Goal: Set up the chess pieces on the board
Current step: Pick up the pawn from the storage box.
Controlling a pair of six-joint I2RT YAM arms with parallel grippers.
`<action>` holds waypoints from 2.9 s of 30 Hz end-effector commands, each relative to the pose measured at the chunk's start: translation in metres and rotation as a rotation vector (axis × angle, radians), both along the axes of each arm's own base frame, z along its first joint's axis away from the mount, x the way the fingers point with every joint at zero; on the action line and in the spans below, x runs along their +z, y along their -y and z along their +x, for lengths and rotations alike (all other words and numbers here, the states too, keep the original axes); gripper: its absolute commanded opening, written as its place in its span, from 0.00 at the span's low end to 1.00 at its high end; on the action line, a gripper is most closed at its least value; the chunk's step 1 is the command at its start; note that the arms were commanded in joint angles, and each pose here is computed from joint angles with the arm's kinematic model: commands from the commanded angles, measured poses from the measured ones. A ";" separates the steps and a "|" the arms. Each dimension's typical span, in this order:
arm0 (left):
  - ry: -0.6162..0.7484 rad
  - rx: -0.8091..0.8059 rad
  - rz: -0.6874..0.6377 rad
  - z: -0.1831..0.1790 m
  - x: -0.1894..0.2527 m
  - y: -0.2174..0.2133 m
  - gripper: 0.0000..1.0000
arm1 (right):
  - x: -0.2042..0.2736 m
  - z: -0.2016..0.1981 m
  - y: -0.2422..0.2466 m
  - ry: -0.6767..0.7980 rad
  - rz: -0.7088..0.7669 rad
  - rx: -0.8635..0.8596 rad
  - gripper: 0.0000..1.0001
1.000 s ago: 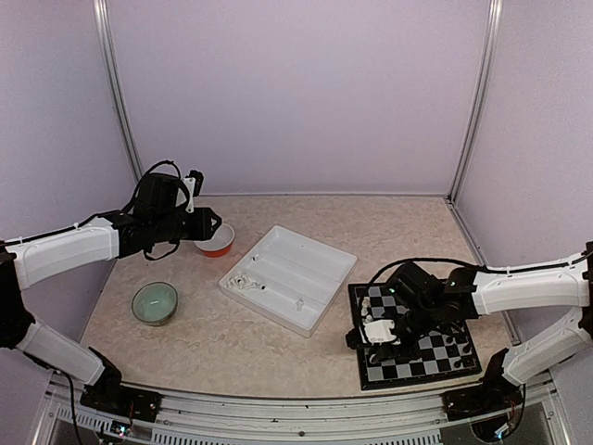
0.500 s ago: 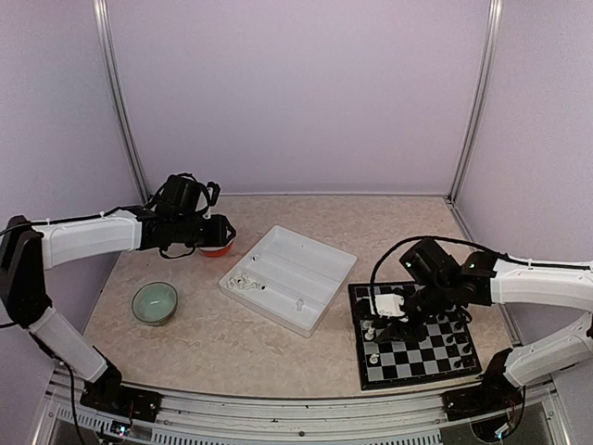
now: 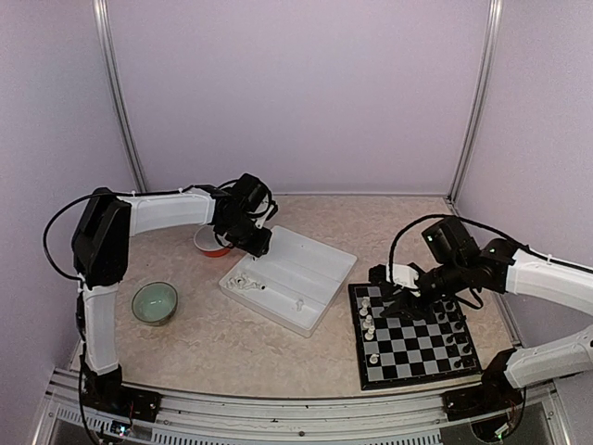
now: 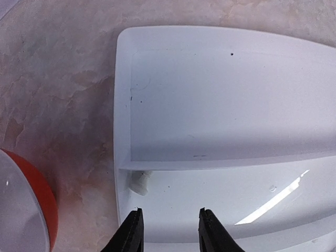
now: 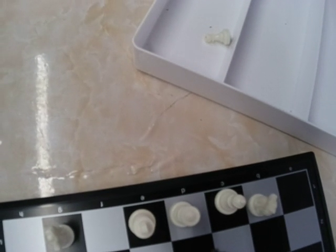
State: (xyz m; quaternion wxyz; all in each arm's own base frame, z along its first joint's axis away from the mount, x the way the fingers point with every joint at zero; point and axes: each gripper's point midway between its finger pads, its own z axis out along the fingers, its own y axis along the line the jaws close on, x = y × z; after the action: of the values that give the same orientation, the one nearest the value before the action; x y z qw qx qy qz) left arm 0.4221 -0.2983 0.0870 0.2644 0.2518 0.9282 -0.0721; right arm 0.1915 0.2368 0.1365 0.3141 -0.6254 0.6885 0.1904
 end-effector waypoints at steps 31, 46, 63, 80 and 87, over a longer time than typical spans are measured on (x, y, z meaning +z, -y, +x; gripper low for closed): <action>0.008 -0.116 0.389 0.016 -0.058 -0.008 0.42 | 0.003 -0.001 0.002 -0.028 0.051 -0.013 0.36; -0.094 0.014 0.385 0.004 -0.075 -0.029 0.34 | 0.002 -0.001 0.002 -0.031 0.048 -0.012 0.36; -0.169 0.262 0.250 -0.011 -0.058 -0.037 0.39 | 0.001 -0.002 0.001 -0.029 0.050 -0.005 0.36; -0.150 0.245 0.124 0.021 -0.067 -0.006 0.37 | -0.002 -0.002 0.003 -0.024 0.043 -0.007 0.36; -0.138 0.198 0.111 0.022 -0.069 0.006 0.36 | -0.006 -0.003 0.003 -0.024 0.037 -0.006 0.36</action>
State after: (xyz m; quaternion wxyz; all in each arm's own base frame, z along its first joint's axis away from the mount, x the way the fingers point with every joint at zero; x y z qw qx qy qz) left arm 0.4397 -0.2912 0.0229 0.1838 0.1514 0.9712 0.0036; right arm 0.1878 0.2353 0.1311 0.3096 -0.6169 0.6923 0.2107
